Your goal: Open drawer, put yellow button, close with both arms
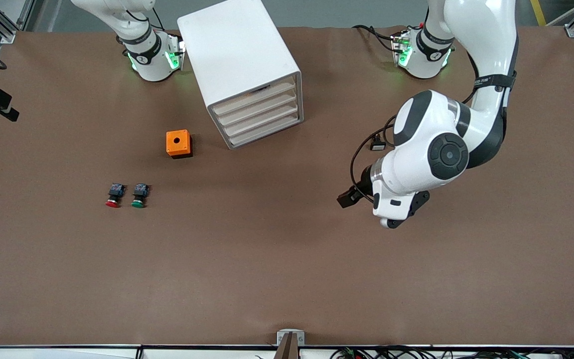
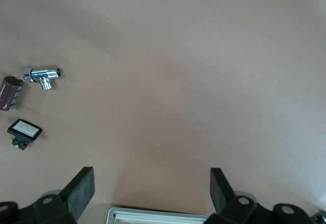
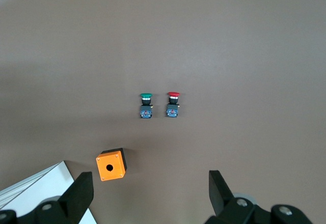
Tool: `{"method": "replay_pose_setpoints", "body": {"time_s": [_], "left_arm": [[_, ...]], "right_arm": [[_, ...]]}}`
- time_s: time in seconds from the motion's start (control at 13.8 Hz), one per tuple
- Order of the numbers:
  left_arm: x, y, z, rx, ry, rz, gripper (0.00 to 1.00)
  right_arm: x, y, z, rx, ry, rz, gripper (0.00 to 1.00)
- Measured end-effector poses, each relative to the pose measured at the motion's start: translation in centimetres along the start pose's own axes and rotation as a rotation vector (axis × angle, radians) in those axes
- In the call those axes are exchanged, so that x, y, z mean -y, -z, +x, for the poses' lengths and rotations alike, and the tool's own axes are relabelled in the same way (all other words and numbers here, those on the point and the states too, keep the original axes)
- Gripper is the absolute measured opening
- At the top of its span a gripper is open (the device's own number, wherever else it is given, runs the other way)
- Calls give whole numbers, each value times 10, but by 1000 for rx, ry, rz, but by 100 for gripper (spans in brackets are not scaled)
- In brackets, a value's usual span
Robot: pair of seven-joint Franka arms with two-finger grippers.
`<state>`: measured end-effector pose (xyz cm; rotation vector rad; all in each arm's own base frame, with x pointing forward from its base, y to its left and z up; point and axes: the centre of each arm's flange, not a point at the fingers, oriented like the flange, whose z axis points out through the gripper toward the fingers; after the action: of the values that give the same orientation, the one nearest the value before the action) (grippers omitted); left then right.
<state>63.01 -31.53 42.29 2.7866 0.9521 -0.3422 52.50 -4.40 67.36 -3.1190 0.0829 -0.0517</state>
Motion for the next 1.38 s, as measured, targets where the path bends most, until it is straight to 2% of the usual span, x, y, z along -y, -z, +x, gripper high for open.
{"method": "replay_pose_setpoints", "body": {"time_s": [0.22,0.43,0.94,1.16,1.38], "left_arm": [[8,6,17,-4,-2,-8,100],[23,21,39,-10,-91,-23,100],[104,102,50,111,-371,100,100],[151,136,54,118,-471,109,100],[208,157,46,89,-555,139,100]], "right_arm": [[0,0,0,0,1,0,100],[0,0,0,0,1,0,100],[0,0,0,0,1,0,100],[0,0,0,0,1,0,100],[0,0,0,0,0,0,100]]}}
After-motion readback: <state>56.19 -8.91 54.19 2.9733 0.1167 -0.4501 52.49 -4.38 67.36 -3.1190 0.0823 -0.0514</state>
